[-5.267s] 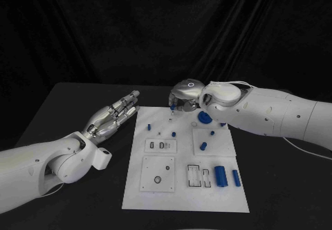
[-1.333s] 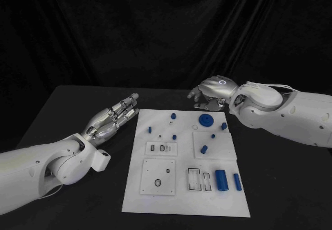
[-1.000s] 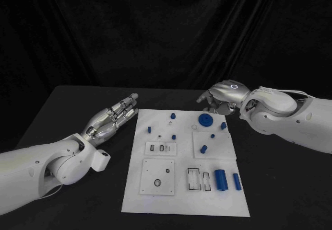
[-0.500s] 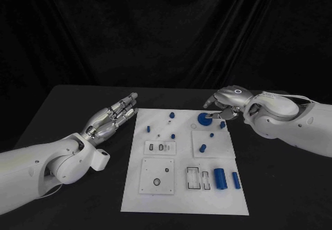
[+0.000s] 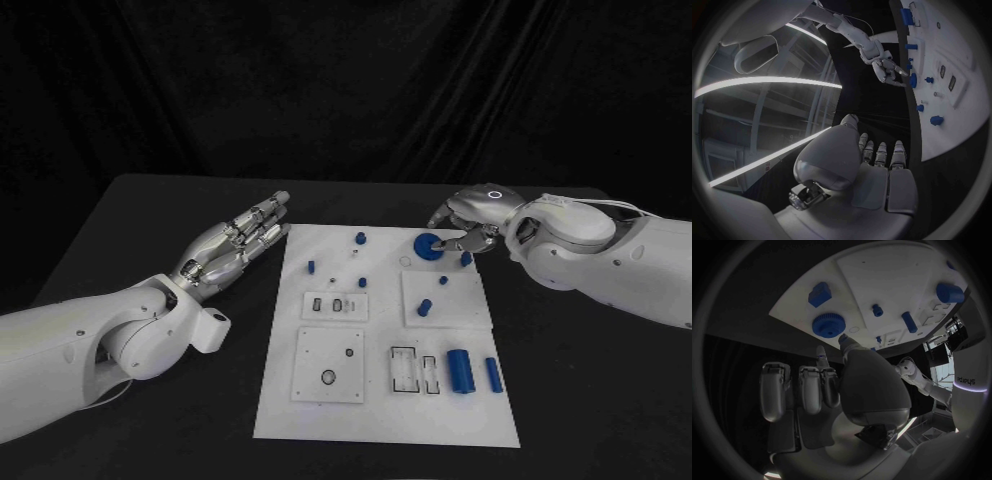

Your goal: Assemble the parts on the task board

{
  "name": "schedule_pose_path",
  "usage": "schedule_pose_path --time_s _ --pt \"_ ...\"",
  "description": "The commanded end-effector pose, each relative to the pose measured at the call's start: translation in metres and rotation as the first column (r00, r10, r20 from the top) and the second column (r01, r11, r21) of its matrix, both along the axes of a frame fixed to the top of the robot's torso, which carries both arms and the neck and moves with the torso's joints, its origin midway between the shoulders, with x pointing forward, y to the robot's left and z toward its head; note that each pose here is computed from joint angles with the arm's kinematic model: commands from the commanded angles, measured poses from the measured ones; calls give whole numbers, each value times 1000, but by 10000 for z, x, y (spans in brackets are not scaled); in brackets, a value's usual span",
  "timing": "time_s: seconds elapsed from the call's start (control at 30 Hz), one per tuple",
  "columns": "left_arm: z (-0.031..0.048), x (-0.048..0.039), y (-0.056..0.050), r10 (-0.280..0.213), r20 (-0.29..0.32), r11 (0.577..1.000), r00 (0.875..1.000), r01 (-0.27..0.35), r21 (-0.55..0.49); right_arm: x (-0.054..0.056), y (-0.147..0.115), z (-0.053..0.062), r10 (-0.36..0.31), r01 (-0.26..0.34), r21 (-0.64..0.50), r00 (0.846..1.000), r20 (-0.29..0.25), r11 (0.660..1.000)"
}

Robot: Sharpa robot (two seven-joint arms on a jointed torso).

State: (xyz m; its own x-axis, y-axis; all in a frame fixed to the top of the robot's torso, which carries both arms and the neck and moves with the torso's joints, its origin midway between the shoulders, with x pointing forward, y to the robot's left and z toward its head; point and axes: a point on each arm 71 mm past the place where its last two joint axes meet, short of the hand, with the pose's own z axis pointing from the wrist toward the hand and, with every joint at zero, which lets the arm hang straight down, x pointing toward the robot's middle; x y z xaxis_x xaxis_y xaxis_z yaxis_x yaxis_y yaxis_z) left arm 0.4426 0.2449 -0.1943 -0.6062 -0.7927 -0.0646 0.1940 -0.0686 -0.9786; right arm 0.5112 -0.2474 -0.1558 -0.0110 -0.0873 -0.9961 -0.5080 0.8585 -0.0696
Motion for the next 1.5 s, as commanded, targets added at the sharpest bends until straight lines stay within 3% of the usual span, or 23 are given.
schedule_pose_path --time_s 0.03,0.9,1.5 --pt "31 -13 -17 -22 25 999 999 23 -24 20 -17 -28 -27 27 -11 1000 -11 1000" --pt "30 -23 0 -23 19 999 1000 24 -22 94 9 -198 -44 42 -45 997 -58 998" --pt "25 -17 1 -25 15 999 1000 25 -20 62 36 -276 -27 24 -46 997 -78 999"
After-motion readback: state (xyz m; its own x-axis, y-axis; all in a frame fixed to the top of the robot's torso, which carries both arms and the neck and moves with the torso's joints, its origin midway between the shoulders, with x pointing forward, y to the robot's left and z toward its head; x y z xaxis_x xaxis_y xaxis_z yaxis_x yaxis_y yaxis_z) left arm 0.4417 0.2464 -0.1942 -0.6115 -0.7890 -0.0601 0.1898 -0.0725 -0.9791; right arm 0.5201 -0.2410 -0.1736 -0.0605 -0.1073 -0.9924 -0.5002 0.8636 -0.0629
